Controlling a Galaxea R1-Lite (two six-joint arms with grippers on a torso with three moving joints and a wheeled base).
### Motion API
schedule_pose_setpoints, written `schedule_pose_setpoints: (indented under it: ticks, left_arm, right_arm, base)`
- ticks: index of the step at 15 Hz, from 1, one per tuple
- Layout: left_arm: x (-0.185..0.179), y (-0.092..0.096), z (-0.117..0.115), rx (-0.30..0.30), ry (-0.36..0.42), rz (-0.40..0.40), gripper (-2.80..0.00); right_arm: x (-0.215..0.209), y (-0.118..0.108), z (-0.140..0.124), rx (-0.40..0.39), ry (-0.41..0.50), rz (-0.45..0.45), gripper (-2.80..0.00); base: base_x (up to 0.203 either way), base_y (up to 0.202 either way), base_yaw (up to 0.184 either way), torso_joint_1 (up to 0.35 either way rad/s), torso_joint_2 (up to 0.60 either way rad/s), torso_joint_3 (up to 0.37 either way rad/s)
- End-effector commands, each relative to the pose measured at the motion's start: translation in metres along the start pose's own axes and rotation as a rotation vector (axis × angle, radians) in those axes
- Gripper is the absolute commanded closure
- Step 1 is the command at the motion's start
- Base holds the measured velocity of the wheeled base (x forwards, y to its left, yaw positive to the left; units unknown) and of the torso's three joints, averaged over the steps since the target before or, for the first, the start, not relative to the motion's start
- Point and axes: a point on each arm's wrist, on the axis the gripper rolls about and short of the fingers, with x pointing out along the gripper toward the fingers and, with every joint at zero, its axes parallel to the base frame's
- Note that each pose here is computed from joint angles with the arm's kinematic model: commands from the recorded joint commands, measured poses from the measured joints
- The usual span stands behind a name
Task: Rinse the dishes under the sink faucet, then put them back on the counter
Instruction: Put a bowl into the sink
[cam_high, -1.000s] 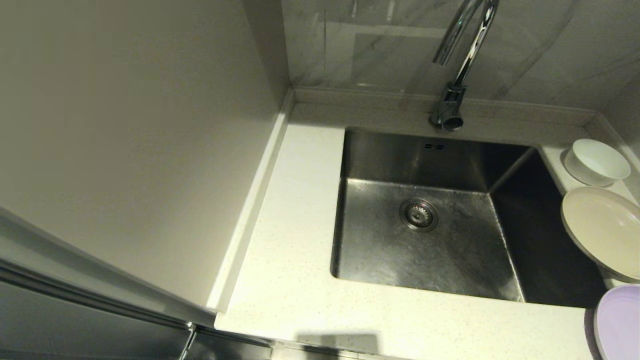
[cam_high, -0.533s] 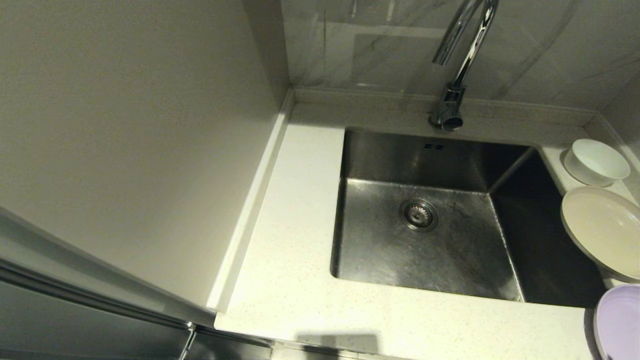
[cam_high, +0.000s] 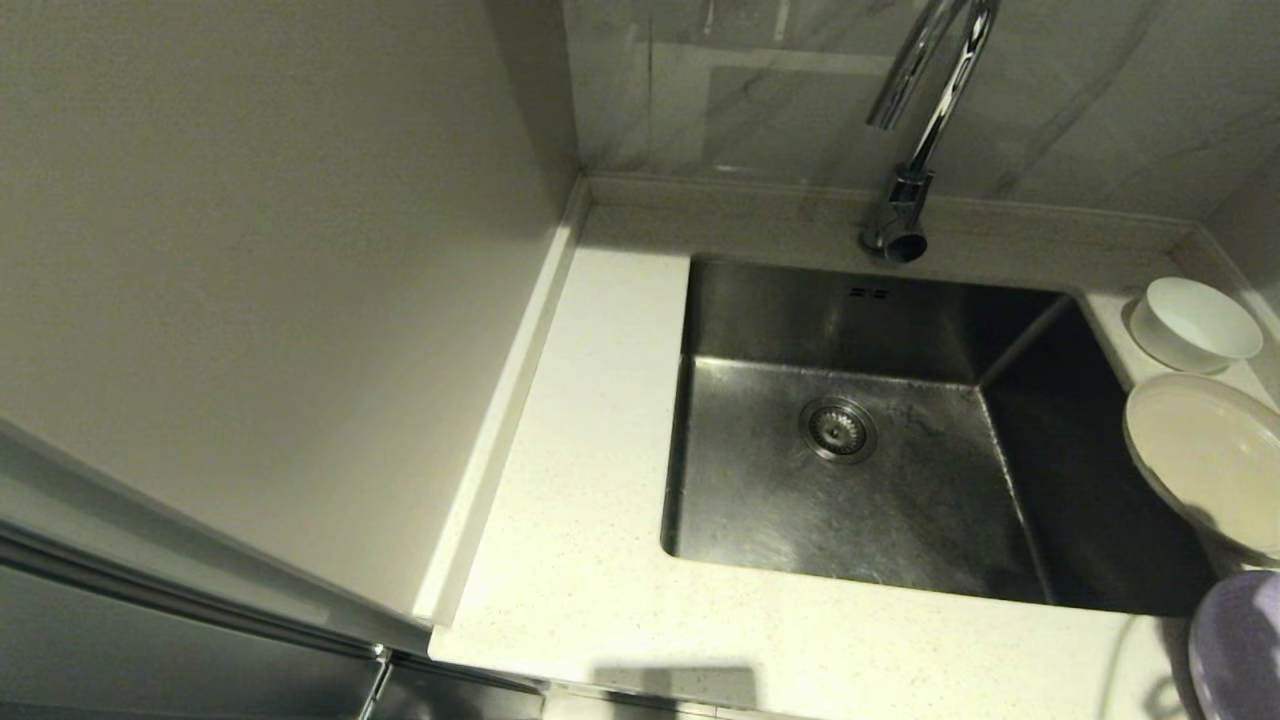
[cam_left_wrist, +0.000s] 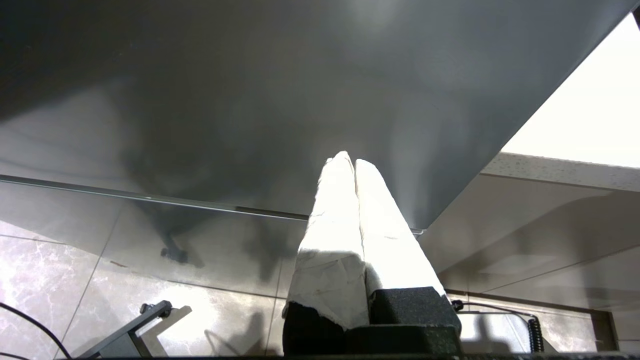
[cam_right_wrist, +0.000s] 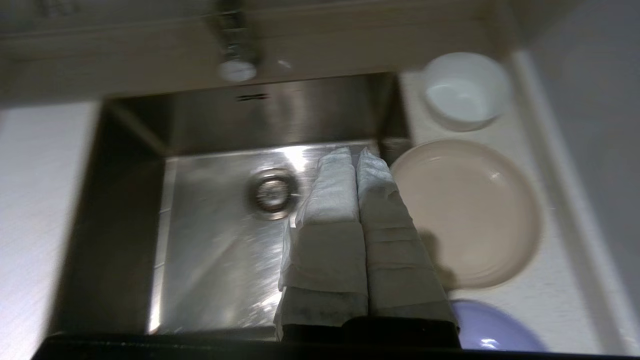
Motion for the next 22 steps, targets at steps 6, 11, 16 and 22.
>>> schedule_pose_setpoints:
  ticks: [6, 11, 16, 22]
  left_arm:
    - [0.000, 0.000, 0.000, 0.000, -0.004, 0.000, 0.00]
    - [0.000, 0.000, 0.000, 0.000, -0.004, -0.001, 0.00]
    - [0.000, 0.000, 0.000, 0.000, -0.005, 0.000, 0.00]
    - [0.000, 0.000, 0.000, 0.000, -0.003, -0.001, 0.00]
  right_arm:
    - [0.152, 0.030, 0.020, -0.290, 0.301, -0.295, 0.00]
    - [0.214, 0.036, -0.005, -0.328, 0.384, -0.316, 0.00]
    - [0.260, 0.023, -0.022, -0.303, 0.358, -0.383, -2.80]
    - [0.304, -0.007, -0.037, -0.128, 0.342, -0.485, -2.80]
  base:
    - [0.000, 0.000, 0.000, 0.000, 0.00, 0.000]
    - [0.000, 0.000, 0.000, 0.000, 0.00, 0.000]
    - [0.000, 0.000, 0.000, 0.000, 0.00, 0.000]
    - [0.000, 0.000, 0.000, 0.000, 0.00, 0.000]
